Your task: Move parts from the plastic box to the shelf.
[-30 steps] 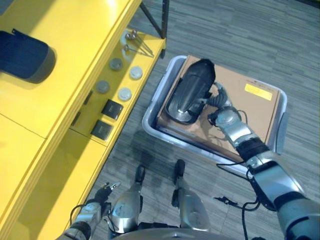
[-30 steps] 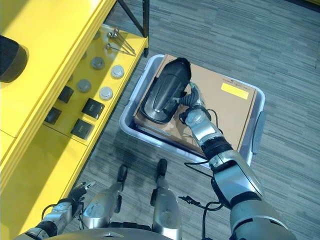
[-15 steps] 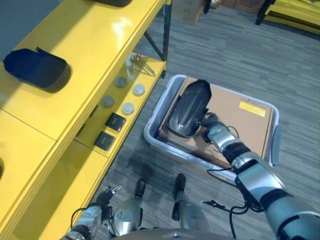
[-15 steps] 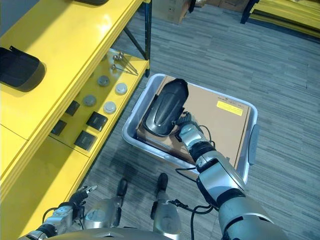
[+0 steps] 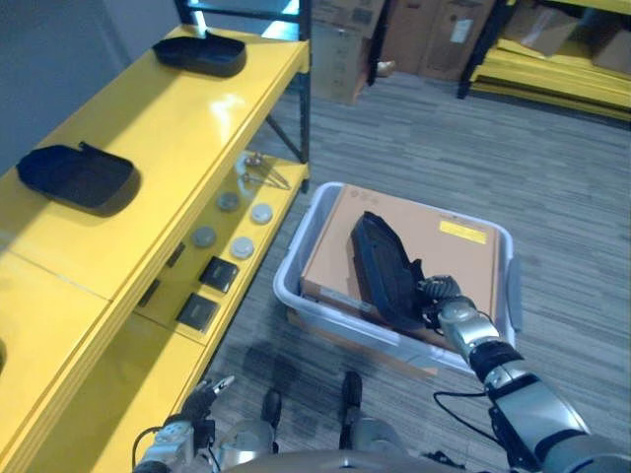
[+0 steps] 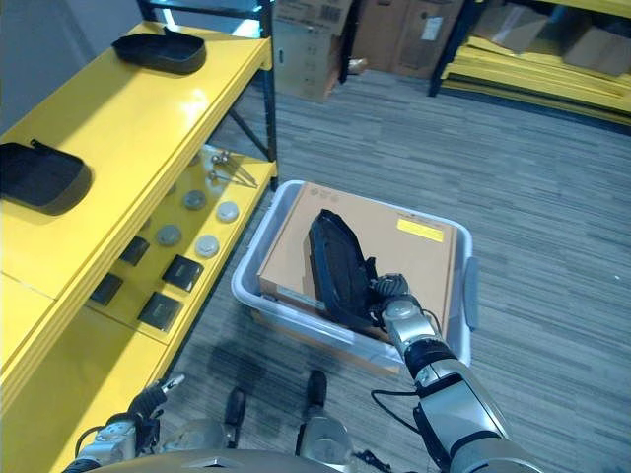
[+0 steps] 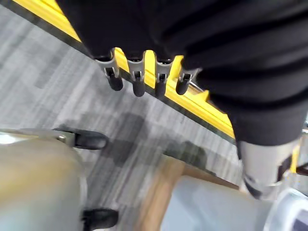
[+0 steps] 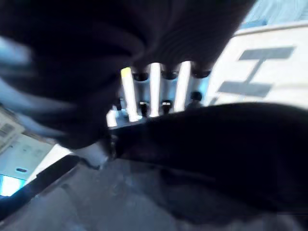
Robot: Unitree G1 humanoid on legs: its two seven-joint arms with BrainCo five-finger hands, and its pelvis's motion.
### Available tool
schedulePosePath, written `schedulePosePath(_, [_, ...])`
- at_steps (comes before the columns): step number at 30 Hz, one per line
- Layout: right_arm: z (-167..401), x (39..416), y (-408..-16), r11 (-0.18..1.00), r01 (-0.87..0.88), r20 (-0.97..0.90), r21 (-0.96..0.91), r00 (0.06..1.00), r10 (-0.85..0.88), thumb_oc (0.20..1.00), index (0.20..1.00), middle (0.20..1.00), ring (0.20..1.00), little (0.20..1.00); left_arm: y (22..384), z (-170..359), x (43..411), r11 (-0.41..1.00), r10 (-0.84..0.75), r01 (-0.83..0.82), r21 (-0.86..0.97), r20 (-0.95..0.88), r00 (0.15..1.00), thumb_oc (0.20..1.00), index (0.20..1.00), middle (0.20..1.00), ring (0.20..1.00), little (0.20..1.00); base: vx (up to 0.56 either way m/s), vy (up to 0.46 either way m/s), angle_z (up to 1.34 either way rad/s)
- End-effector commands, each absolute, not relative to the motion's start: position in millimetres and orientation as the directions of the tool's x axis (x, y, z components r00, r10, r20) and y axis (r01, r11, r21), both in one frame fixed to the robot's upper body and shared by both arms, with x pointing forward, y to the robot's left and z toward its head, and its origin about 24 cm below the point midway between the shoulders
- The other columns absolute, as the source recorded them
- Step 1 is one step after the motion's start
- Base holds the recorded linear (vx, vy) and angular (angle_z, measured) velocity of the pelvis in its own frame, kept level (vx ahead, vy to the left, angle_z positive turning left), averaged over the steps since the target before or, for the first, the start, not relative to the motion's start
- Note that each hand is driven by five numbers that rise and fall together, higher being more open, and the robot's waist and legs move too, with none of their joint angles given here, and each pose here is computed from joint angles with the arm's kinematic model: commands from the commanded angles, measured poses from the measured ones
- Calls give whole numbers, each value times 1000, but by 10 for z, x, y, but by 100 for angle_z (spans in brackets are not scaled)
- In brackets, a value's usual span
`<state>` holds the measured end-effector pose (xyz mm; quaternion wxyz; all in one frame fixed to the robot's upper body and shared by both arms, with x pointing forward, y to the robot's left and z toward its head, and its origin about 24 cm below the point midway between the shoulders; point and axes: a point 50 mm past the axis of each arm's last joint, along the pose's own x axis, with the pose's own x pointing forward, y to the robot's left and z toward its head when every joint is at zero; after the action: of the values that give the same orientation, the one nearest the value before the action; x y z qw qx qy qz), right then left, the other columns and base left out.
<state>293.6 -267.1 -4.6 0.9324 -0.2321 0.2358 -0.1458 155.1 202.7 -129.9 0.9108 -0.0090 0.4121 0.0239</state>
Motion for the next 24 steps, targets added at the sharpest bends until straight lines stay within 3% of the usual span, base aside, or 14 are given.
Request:
schedulePosePath(1, [423, 3055, -2802, 785, 221, -97, -579, 937, -335, 200, 200, 200, 200, 200, 2071, -1073, 1876, 999, 18, 9, 37, -654, 756, 1000, 1000, 1000, 1000, 1000, -40, -64, -16])
schedulePosePath(3, [457, 3020, -2841, 782, 221, -74, -583, 944, -321, 200, 200, 200, 200, 200, 2046, -990, 1960, 999, 7, 14, 29, -632, 775, 1000, 1000, 1000, 1000, 1000, -34, -64, -13])
schedulePosePath(4, [623, 3015, -2913, 739, 251, 18, -625, 951, -308, 200, 200, 200, 200, 200, 1986, -738, 2188, 999, -35, 42, 1, -539, 842, 1000, 1000, 1000, 1000, 1000, -54, -86, -12])
schedulePosePath(9, [924, 3049, -2914, 624, 314, 181, -716, 946, -269, 200, 200, 200, 200, 200, 1791, -204, 2580, 995, -103, 90, -53, -346, 933, 1000, 1000, 1000, 1000, 1000, -38, -59, -8])
schedulePosePath(13, [1107, 3091, -2874, 525, 358, 281, -772, 933, -224, 200, 200, 200, 200, 200, 1637, 54, 2714, 983, -174, 154, -99, -257, 951, 1000, 1000, 1000, 1000, 1000, -28, -43, 0])
schedulePosePath(17, [1386, 3160, -2779, 378, 417, 406, -827, 907, -112, 200, 200, 200, 200, 200, 1372, 243, 2788, 935, -333, 288, -206, -233, 914, 1000, 1000, 1000, 1000, 1000, -14, -21, 0])
schedulePosePath(24, [1811, 3284, -2518, 188, 478, 502, -858, 858, 109, 200, 200, 200, 200, 200, 889, 331, 2765, 782, -539, 358, -510, -267, 799, 1000, 1000, 1000, 1000, 1000, 0, -4, -5])
